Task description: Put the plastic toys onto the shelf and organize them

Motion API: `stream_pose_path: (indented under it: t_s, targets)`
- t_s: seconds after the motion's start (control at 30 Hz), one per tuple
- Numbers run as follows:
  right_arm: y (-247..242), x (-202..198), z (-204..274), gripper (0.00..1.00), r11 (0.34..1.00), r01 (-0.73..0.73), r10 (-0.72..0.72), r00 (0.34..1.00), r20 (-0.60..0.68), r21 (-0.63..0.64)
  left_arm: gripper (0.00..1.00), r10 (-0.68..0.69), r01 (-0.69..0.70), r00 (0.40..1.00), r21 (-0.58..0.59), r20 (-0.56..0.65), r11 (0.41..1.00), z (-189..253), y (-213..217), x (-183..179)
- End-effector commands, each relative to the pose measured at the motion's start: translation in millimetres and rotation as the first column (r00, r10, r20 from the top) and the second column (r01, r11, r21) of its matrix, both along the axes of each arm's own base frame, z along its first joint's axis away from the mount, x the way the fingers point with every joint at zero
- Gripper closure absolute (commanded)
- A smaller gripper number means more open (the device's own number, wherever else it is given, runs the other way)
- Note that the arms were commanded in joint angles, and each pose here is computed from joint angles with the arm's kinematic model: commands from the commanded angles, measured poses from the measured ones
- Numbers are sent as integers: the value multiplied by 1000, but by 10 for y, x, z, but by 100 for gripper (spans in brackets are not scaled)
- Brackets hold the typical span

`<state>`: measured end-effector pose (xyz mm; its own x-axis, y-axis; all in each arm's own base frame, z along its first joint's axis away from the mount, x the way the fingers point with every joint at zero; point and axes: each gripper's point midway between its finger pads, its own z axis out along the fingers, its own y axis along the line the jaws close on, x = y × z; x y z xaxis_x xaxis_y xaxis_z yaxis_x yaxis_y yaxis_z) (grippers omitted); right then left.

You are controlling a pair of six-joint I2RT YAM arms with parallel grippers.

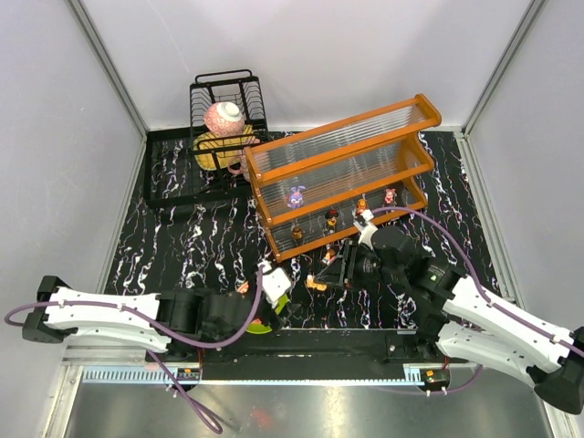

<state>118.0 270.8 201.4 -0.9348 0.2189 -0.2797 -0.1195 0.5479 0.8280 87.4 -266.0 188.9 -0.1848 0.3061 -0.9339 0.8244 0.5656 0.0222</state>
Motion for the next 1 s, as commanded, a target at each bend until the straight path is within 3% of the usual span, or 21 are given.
stream_pose_path:
  t_s: [0.0, 0.1, 0.3, 0.5, 0.97]
  targets:
    - [93, -59, 134, 100, 996, -82, 82, 997, 3, 31, 23, 42, -48, 984, 30, 172, 998, 127, -56, 85]
    - [113, -69, 140, 100, 995, -99, 99, 995, -2, 32, 22, -6, -33, 960, 134, 280, 990, 67, -134, 48]
    - [111, -102, 170, 100, 993, -110, 111, 994, -2, 48, 21, -30, -64, 927, 239, 373, 969, -37, -177, 52]
    - [112, -159, 133, 100, 990, -126, 128, 991, -29, 62, 21, 16, -133, 905, 247, 425, 960, -27, -124, 116]
    - [201, -203, 76, 100, 981, -153, 161, 984, -70, 117, 25, -26, -132, 870, 284, 492, 950, 29, -339, 90]
